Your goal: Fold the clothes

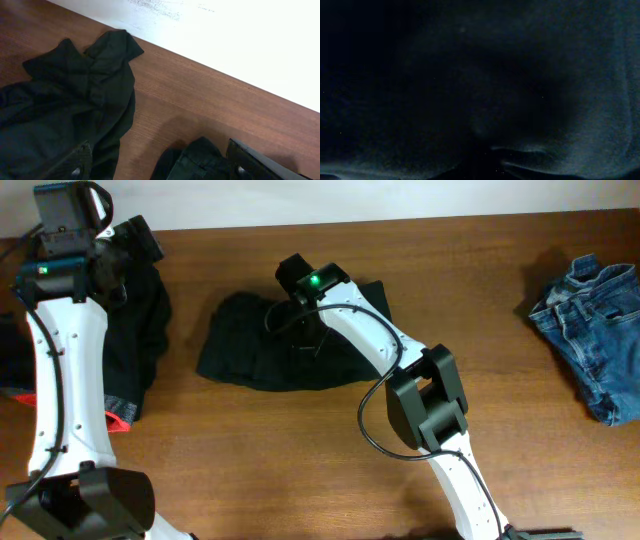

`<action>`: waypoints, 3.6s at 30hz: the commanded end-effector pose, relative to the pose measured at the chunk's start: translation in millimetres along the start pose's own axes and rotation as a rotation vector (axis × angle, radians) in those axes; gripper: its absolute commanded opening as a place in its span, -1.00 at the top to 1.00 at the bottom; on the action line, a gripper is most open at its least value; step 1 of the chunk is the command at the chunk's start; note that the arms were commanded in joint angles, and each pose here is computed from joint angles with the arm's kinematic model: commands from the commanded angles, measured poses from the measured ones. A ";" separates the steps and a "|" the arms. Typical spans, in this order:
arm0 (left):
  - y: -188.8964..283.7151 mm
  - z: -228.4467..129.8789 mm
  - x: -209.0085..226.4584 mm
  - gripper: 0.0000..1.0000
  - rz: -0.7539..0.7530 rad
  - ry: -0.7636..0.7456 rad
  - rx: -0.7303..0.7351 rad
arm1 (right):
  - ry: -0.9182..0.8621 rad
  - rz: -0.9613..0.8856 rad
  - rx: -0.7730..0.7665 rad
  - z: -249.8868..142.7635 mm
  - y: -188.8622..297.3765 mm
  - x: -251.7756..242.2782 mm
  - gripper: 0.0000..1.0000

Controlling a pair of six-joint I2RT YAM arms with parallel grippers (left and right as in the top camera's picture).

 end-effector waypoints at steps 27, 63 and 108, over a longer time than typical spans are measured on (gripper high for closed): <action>3.3 -8.8 -0.4 -0.71 -0.012 0.010 0.057 | 0.019 0.128 -0.088 39.1 10.9 -1.4 0.51; -113.8 -117.4 -68.1 -0.69 -0.328 -0.177 0.602 | 0.123 -0.021 -0.046 46.5 76.2 -60.4 -0.63; -129.8 -146.3 -66.5 0.85 -0.272 -0.244 0.644 | 0.396 -0.027 -0.036 -2.1 -10.3 20.7 -0.06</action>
Point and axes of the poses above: each gripper's point midway between its finger pads, its own y axis back along the fingers, its own x axis along the line the jaws close on, z = x × y, the point moved 8 cm from there along y, back along the fingers, and after that the axes turned 13 degrees about -y, right-handed, at the moved point
